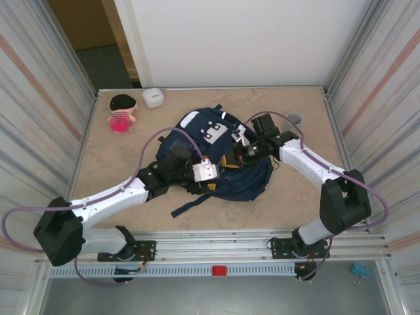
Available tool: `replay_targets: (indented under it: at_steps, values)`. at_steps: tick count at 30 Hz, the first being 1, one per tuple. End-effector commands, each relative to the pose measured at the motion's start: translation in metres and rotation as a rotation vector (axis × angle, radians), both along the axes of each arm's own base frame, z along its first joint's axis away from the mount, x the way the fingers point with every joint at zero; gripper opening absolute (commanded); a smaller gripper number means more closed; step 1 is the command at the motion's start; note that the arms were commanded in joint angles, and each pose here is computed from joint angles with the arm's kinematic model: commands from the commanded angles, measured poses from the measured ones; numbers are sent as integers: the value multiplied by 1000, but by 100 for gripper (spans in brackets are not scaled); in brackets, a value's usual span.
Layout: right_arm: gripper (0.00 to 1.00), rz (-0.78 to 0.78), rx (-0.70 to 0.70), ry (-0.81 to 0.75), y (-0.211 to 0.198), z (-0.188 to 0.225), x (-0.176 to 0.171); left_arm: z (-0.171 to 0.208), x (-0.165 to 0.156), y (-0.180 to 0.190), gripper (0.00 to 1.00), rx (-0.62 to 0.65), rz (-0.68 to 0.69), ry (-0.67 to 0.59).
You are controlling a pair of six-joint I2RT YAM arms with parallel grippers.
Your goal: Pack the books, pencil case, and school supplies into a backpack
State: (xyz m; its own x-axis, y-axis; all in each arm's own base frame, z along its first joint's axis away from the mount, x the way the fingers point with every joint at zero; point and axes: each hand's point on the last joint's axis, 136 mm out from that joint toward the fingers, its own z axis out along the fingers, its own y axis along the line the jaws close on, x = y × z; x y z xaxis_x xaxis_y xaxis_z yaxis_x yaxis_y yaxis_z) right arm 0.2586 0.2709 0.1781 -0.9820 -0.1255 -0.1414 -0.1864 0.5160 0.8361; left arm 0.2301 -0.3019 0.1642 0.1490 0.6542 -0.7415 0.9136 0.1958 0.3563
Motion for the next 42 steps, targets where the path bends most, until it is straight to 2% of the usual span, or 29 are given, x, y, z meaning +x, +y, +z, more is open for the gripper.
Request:
replay_targets:
  at_steps: [1, 14, 22, 28, 33, 37, 42]
  values:
    - [0, 12, 75, -34, 8, 22, 3, 0, -2, -6, 80, -13, -36, -15]
    - [0, -15, 92, -25, 8, 21, 3, -2, 12, -19, 83, -38, -68, -60]
    - [0, -5, 93, -9, 3, 19, -3, 6, 20, -7, 76, -72, -59, -61]
    - [0, 15, 95, -9, 0, 21, -8, 7, 19, 3, 75, -91, -118, -11]
    - [0, 32, 100, -9, 1, 23, -11, 0, 22, -5, 73, -75, -172, 18]
    - [0, 35, 95, -12, 0, 22, -12, 0, 26, -15, 63, -110, -187, 25]
    - [1, 27, 79, -21, -3, 21, -12, 0, 34, -19, 36, -125, -168, 21]
